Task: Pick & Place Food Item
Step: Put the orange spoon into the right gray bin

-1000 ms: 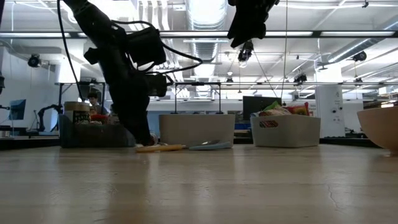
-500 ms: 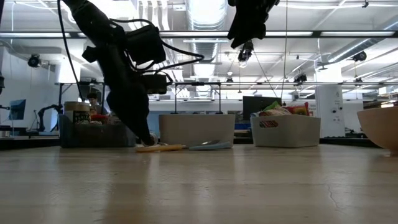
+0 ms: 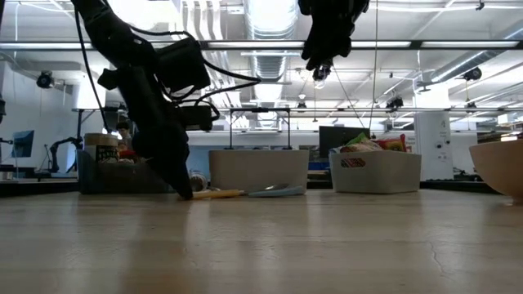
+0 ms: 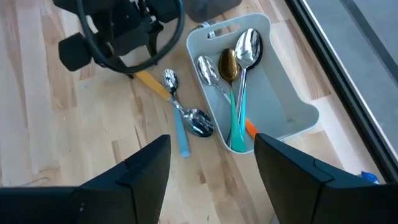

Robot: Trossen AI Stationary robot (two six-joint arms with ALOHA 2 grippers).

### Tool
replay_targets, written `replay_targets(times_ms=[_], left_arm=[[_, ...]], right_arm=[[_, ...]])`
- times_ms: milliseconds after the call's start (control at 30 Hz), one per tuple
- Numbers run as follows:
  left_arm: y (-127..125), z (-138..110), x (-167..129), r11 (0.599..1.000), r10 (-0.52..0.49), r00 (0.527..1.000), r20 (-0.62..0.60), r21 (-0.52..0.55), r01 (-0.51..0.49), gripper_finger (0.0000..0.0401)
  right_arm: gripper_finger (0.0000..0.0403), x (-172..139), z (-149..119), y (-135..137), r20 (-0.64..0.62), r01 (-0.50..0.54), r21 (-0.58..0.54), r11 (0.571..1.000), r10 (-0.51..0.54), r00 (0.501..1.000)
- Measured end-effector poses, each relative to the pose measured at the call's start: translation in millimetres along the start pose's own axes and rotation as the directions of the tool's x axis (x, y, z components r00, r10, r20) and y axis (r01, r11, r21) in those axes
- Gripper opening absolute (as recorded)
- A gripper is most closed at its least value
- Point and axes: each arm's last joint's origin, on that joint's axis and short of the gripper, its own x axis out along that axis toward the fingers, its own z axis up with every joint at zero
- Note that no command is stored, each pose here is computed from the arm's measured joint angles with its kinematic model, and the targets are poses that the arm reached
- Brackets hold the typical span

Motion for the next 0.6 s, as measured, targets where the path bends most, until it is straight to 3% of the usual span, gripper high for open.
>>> replay_targets(times_ms=[333,600], left_arm=[[-1.6,3.3,0.0,1.0,-0.003,0.999,0.035,0.002,0.003,0.0099],[-3.6,6.0,-1.2,0.997,-0.067,0.997,0.047,-0.025,0.068,0.0006]], right_arm=[[0.0231,2.7,-2.3,-0.1,-0.011,0.001,0.005,1.0,-0.001,1.0],[0.0231,2.8,-2.4,-0.1,-0.011,-0.001,0.008,1.0,0.001,1.0]])
